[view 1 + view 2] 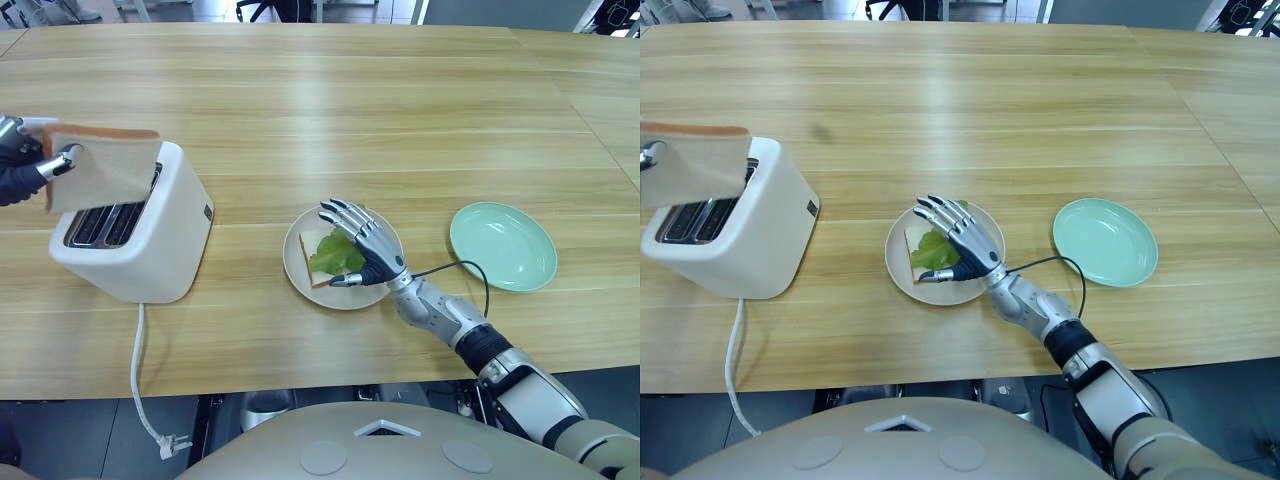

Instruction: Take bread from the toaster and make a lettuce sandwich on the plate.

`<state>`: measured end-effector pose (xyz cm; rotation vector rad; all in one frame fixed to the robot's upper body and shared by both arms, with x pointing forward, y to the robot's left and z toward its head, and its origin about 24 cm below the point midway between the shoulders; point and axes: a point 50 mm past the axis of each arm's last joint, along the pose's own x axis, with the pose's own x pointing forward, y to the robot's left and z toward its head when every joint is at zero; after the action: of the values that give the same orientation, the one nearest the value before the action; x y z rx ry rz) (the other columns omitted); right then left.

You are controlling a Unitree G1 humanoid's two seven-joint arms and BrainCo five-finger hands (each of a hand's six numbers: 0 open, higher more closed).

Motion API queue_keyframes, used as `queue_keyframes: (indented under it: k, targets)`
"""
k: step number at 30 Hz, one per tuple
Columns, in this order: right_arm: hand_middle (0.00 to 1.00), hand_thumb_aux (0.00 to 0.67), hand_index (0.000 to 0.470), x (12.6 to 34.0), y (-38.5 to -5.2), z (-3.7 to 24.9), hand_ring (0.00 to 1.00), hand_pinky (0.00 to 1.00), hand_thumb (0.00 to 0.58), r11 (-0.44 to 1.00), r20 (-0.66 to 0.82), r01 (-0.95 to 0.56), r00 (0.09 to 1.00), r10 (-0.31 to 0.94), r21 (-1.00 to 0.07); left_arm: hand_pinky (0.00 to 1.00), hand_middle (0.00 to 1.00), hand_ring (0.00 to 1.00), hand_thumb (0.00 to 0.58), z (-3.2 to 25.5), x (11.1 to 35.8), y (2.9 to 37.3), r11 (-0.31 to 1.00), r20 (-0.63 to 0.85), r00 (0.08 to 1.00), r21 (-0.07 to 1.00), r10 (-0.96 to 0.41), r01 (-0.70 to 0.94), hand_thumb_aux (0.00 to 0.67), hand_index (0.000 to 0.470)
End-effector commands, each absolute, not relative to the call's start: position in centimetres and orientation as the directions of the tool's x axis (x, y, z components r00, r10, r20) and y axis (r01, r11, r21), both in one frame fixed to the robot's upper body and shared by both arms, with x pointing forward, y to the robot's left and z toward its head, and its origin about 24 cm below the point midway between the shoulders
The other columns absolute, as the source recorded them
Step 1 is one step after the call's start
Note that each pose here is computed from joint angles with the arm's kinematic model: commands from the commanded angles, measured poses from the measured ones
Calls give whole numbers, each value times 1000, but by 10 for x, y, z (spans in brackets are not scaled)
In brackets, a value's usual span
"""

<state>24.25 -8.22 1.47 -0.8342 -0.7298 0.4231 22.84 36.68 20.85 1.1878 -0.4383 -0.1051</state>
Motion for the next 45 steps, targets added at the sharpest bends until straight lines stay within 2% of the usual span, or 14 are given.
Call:
queue_keyframes:
  k: [1,8,16,20,24,27,29,34,39,45]
  targets:
    - [0,0,0,243,-85,20,0,0,0,626,438,-38,682,587,-779,1000,1000,1000,580,217,231,360,449,334,882,878,-332,-164,670,460]
    - [0,0,0,244,-88,22,0,0,0,637,453,-21,685,570,-771,1000,1000,1000,580,223,239,348,616,421,830,778,-365,-123,670,460]
    - [0,0,0,246,-97,33,0,0,0,679,518,48,687,510,-733,1000,1000,1000,580,233,250,329,792,493,761,609,-421,43,670,460]
    - [0,0,0,249,-108,43,0,0,0,716,585,134,687,432,-686,1000,1000,1000,580,234,263,306,825,497,720,532,-485,188,670,460]
    - [0,0,0,249,-118,52,0,0,0,742,638,203,679,363,-639,1000,1000,1000,580,231,283,277,801,466,682,510,-563,313,670,460]
    - [0,0,0,247,-134,64,0,0,0,755,717,330,649,255,-567,1000,1000,1000,580,218,307,237,731,396,625,487,-673,478,670,460]
    - [0,0,0,246,-140,69,0,0,0,754,744,374,632,218,-539,1000,1000,1000,580,212,314,222,696,365,600,477,-712,537,670,460]
    - [0,0,0,239,-160,81,0,0,0,742,798,477,588,129,-471,1000,1000,1000,580,172,330,175,592,239,544,399,-805,700,670,460]
    - [0,0,0,236,-165,83,0,0,0,724,799,493,587,132,-482,1000,1000,1000,580,137,336,147,579,150,562,300,-813,758,670,460]
    - [0,0,0,233,-163,76,0,0,0,706,762,452,618,194,-546,1000,1000,1000,580,91,336,134,601,49,600,118,-799,791,670,460]
